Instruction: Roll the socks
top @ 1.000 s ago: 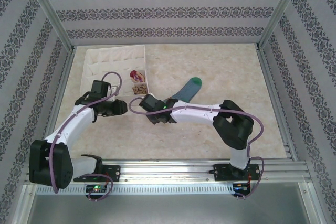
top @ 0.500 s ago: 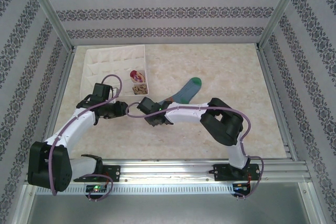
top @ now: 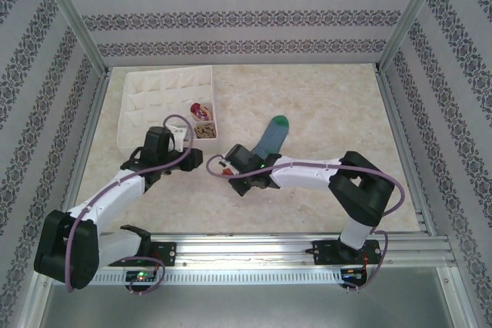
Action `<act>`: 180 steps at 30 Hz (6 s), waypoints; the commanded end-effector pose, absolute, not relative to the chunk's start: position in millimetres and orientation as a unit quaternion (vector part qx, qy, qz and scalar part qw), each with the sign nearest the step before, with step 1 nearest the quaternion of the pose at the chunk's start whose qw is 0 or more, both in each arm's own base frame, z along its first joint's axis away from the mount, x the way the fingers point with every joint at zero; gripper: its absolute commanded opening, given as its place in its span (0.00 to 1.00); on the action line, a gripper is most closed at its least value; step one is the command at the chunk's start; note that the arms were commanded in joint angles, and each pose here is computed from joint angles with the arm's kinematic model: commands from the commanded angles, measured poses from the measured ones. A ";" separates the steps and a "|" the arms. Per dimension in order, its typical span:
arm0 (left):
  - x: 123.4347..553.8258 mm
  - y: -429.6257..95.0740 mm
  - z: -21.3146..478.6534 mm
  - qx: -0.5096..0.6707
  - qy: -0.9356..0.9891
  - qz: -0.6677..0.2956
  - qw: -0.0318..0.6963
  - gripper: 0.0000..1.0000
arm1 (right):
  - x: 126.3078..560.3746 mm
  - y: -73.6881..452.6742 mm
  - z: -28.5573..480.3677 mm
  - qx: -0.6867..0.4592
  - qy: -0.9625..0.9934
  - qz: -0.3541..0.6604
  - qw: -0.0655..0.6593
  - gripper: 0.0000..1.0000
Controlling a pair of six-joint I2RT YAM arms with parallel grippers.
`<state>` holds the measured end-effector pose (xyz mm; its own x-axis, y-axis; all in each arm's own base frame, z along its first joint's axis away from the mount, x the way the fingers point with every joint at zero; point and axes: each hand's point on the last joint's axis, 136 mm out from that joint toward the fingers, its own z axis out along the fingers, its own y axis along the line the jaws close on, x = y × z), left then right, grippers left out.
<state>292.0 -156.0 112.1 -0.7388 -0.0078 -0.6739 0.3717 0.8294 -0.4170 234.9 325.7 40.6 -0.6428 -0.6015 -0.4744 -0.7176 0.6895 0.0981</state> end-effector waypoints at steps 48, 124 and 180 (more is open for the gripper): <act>223.6 -292.6 63.7 0.514 0.628 -0.410 0.416 0.50 | 187.7 274.5 45.7 -0.182 0.895 0.402 0.058 0.00; 260.1 -338.0 12.0 0.372 0.840 -0.378 0.114 0.00 | 228.5 215.0 60.7 -0.076 0.930 0.317 0.167 0.45; 243.8 -355.8 23.6 0.732 0.487 -0.095 0.466 0.25 | 205.8 160.8 -10.4 0.012 0.993 0.113 0.030 0.26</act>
<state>248.6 -354.4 35.7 0.5023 0.6064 -0.6164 0.7927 -0.0381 0.6084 240.0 182.6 14.4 -0.9819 0.0721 -0.1749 0.0114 0.9454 0.3257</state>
